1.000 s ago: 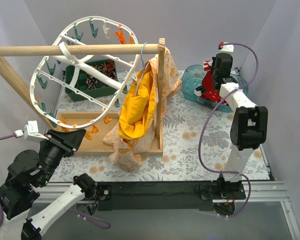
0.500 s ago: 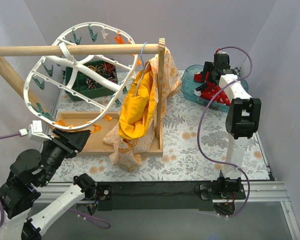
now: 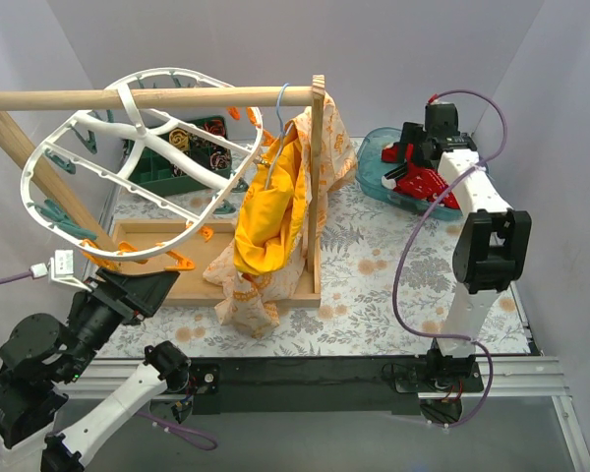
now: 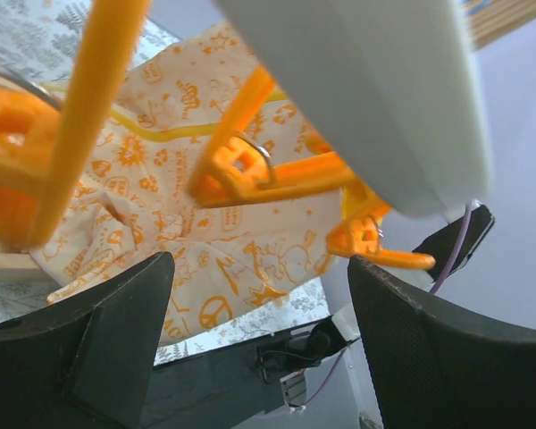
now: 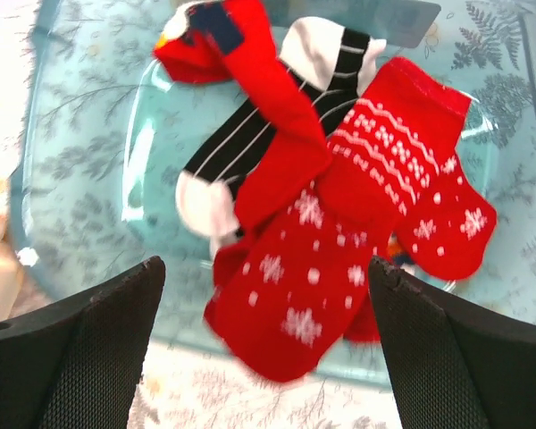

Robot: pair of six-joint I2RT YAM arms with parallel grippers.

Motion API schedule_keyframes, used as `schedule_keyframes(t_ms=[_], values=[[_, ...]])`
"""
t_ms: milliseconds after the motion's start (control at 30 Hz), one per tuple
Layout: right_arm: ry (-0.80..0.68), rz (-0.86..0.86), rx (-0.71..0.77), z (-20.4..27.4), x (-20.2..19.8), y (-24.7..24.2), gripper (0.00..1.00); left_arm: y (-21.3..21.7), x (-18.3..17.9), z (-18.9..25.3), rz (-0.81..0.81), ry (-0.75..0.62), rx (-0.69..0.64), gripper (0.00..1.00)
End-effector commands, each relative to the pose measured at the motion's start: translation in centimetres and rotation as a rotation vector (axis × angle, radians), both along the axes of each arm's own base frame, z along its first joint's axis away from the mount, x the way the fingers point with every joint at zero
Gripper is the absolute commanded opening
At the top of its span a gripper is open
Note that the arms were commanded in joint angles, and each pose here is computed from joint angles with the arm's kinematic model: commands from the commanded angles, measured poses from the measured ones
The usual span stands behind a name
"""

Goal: Remove the socks clipped to the hanger

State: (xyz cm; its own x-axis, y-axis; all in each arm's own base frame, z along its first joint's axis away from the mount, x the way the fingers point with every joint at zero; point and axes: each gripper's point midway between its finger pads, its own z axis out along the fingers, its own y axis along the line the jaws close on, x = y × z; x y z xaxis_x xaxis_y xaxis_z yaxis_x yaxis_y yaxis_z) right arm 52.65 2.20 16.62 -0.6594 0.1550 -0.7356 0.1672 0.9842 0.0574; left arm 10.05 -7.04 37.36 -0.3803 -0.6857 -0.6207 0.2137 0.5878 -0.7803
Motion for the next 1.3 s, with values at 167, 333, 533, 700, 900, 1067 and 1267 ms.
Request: schedule_keyframes(t_ms=[167,333,533,700,900,1067,1267], values=[[-0.094,0.133,-0.013,5.7,-7.9,6.8,0.98,1.8,-4.3,2.6,-0.074,-0.146,-0.123,0.77],[-0.083,0.225,-0.002,5.1,-12.4,11.1,0.98,2.5,-5.4,2.3,-0.081,-0.153,-0.150,0.77],[-0.058,0.319,0.081,4.0,-19.1,13.9,0.98,3.1,-6.6,2.4,-0.097,-0.176,-0.167,0.77],[-0.062,0.394,0.153,3.2,-23.9,14.8,0.98,2.5,-6.7,2.2,-0.126,-0.189,-0.184,0.77],[-0.107,0.504,0.338,1.6,-28.7,15.7,0.98,1.2,-6.6,1.5,-0.179,-0.199,-0.219,0.77],[-0.027,0.534,0.490,-2.6,-32.3,16.7,0.98,0.8,-6.8,1.0,-0.204,-0.207,-0.246,0.77],[-0.026,0.525,0.563,-4.4,-34.1,16.5,0.98,0.7,-7.2,0.3,-0.221,-0.197,-0.281,0.78]])
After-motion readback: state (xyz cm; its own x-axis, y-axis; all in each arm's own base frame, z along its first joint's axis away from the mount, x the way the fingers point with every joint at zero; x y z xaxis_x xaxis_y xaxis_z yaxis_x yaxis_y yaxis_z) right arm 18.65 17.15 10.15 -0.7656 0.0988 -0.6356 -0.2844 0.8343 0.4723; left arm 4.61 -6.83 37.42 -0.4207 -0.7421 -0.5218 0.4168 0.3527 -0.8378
